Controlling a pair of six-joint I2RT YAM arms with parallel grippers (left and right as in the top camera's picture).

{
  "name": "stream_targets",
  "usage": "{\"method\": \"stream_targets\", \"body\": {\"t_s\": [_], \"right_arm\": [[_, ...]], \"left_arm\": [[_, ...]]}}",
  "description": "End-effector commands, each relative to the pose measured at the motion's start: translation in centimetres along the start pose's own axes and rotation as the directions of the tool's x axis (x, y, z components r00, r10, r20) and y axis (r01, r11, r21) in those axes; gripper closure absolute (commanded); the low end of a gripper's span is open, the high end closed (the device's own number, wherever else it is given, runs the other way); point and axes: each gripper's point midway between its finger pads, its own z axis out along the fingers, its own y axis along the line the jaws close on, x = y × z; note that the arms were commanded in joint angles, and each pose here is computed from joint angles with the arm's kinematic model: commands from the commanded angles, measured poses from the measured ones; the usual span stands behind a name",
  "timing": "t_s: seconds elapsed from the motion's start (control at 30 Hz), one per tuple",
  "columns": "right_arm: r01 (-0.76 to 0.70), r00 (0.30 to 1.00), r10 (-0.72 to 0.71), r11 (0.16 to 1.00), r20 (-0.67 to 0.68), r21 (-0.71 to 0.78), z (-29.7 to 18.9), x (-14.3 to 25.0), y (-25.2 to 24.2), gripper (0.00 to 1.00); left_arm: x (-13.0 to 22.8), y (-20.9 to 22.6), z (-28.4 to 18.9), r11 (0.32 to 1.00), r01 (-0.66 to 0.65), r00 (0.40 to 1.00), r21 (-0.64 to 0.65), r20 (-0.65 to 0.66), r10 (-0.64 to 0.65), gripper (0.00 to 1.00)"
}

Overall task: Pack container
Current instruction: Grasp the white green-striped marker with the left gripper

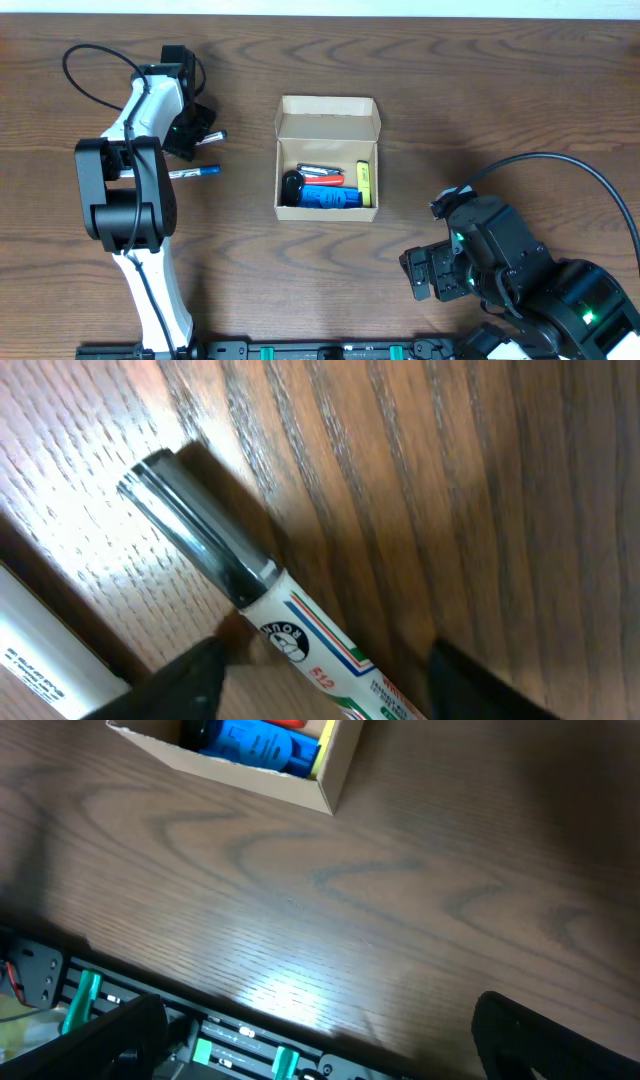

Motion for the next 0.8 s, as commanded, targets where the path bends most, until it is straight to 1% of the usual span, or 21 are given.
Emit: {"method": "stream_targets", "body": {"t_s": [0.0, 0.03, 0.1, 0.23, 0.33, 0.5, 0.57, 0.77], "right_arm": [[0.021, 1.000, -0.021, 1.000, 0.005, -0.002, -0.2, -0.1, 0.1, 0.01], [0.021, 1.000, -0.021, 1.000, 0.005, -0.002, -0.2, -0.1, 0.1, 0.01], [0.021, 1.000, -0.021, 1.000, 0.005, -0.002, -0.2, -0.1, 0.1, 0.01], [0.021, 1.000, -0.021, 1.000, 0.005, -0.002, -0.2, -0.1, 0.1, 0.01], [0.021, 1.000, -0.021, 1.000, 0.005, -0.002, -0.2, -0.1, 0.1, 0.01], [0.021, 1.000, -0.021, 1.000, 0.005, -0.002, -0.2, -0.1, 0.1, 0.01], [0.021, 1.000, -0.021, 1.000, 0.005, -0.003, -0.2, -0.1, 0.1, 0.01], [0.021, 1.000, -0.021, 1.000, 0.005, -0.002, -0.2, -0.1, 0.1, 0.01]], "left_arm": [[-0.4, 0.4, 0.8, 0.999, 0.005, 1.000, -0.036, 0.022, -0.004, 0.48], [-0.4, 0.4, 0.8, 0.999, 0.004, 1.000, -0.036, 0.022, -0.003, 0.53], [-0.4, 0.4, 0.8, 0.999, 0.004, 1.000, -0.036, 0.022, -0.003, 0.67], [-0.4, 0.5, 0.8, 0.999, -0.005, 1.000, -0.039, 0.020, 0.006, 0.80], [-0.4, 0.5, 0.8, 0.999, -0.036, 0.999, -0.040, 0.019, 0.036, 0.93], [-0.2, 0.1, 0.6, 0.989, -0.146, 0.989, -0.026, 0.009, 0.146, 0.95], [0.0, -0.8, -0.2, 0.976, -0.220, 0.976, 0.004, 0.007, 0.220, 0.95], [0.5, -3.4, -5.2, 0.918, -0.386, 0.921, 0.093, 0.098, 0.377, 0.95]]}}
